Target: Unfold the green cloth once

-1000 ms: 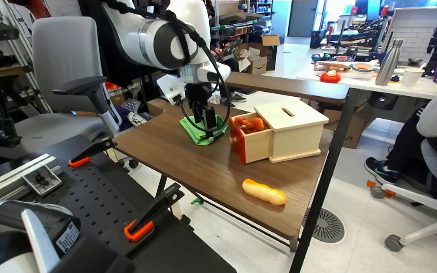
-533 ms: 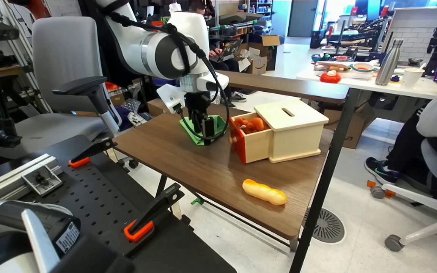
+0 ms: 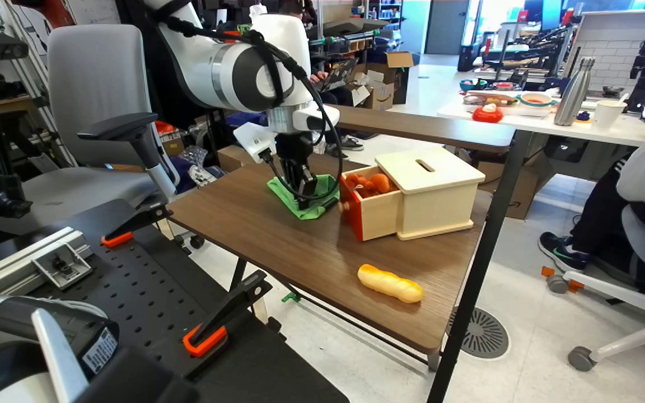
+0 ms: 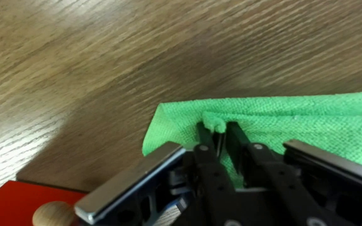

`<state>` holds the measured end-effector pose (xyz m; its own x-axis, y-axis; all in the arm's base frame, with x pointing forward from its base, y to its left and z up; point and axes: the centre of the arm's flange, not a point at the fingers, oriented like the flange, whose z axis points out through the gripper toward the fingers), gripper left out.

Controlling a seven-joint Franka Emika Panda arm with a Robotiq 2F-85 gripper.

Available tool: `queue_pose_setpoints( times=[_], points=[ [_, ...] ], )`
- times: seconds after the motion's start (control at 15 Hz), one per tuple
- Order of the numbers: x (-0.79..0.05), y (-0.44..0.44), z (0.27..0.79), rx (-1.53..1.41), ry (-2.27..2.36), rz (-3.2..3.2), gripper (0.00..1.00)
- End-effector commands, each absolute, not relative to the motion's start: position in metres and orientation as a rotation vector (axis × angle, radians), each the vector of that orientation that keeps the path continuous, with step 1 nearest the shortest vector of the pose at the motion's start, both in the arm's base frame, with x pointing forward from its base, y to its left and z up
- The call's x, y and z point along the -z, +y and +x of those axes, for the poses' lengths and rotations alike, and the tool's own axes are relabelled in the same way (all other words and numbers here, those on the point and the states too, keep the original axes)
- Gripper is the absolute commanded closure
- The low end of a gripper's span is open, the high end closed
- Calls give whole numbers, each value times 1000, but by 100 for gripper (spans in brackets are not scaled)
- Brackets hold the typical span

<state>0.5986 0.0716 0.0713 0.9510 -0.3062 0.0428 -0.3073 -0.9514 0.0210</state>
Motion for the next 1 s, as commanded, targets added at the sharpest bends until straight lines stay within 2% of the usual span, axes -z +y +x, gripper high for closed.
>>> queue_pose_setpoints(
  times=[0.0, 0.67, 0.93],
  points=[
    [-68, 72, 607, -43, -450, 3048, 100],
    [-130, 72, 603, -141, -375, 3077, 99],
    [-163, 89, 620, -205, -338, 3120, 99]
  ],
)
